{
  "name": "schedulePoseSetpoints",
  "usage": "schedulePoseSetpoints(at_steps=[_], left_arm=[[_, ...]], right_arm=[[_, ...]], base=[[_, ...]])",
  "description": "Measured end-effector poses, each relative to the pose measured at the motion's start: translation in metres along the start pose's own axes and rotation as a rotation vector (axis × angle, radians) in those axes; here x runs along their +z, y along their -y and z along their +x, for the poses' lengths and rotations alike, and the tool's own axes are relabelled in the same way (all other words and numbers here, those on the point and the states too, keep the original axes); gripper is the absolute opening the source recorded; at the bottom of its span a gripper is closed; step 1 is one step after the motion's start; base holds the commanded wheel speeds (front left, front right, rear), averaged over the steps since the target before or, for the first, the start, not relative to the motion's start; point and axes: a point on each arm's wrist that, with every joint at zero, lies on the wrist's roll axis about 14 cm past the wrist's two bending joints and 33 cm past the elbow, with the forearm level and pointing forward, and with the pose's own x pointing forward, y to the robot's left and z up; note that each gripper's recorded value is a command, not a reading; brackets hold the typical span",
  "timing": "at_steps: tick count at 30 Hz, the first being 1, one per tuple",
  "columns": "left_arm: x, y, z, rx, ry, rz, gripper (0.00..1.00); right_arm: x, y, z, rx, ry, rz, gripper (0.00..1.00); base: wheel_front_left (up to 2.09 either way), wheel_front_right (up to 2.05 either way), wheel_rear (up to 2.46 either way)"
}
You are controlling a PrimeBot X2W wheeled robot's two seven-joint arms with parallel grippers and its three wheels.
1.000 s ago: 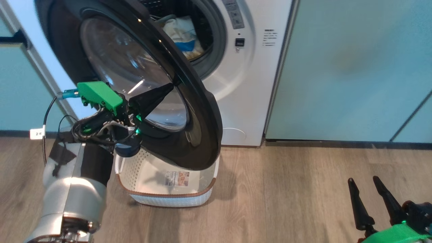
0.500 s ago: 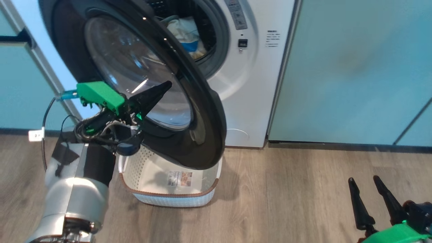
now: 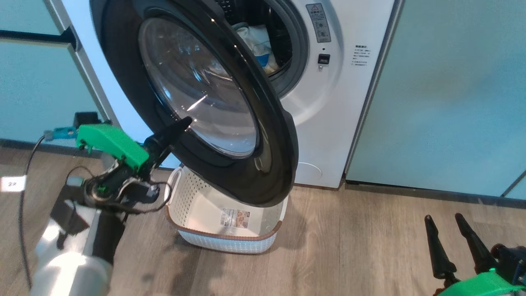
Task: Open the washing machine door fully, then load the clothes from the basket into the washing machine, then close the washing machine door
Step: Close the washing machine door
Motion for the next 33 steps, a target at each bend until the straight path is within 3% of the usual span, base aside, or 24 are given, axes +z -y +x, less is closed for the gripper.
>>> schedulePoseSetpoints(at_steps=[9, 11, 19, 29, 33], left_arm=[[0.022, -0.022, -0.035, 0.089, 0.154, 0.233, 1.0], [0.018, -0.031, -0.047, 0.12, 0.178, 0.349, 1.0], [0.004, -0.061, -0.074, 0.183, 0.222, 0.571, 1.0], [0.008, -0.081, -0.093, 0.228, 0.27, 0.785, 1.0], [0.023, -0.071, -0.092, 0.221, 0.329, 0.84, 1.0]], right_arm=[[-0.003, -0.007, 0.0, 0.008, -0.005, 0.018, 1.0], [-0.002, -0.007, 0.001, 0.009, -0.003, 0.018, 1.0], [0.004, -0.004, 0.001, 0.002, 0.017, 0.016, 1.0], [0.0, -0.001, -0.005, -0.014, 0.009, 0.02, 1.0], [0.001, 0.001, -0.004, -0.02, 0.009, 0.019, 1.0]], base=[[0.0, 0.0, 0.0], [0.0, 0.0, 0.0], [0.0, 0.0, 0.0], [0.0, 0.0, 0.0], [0.0, 0.0, 0.0]])
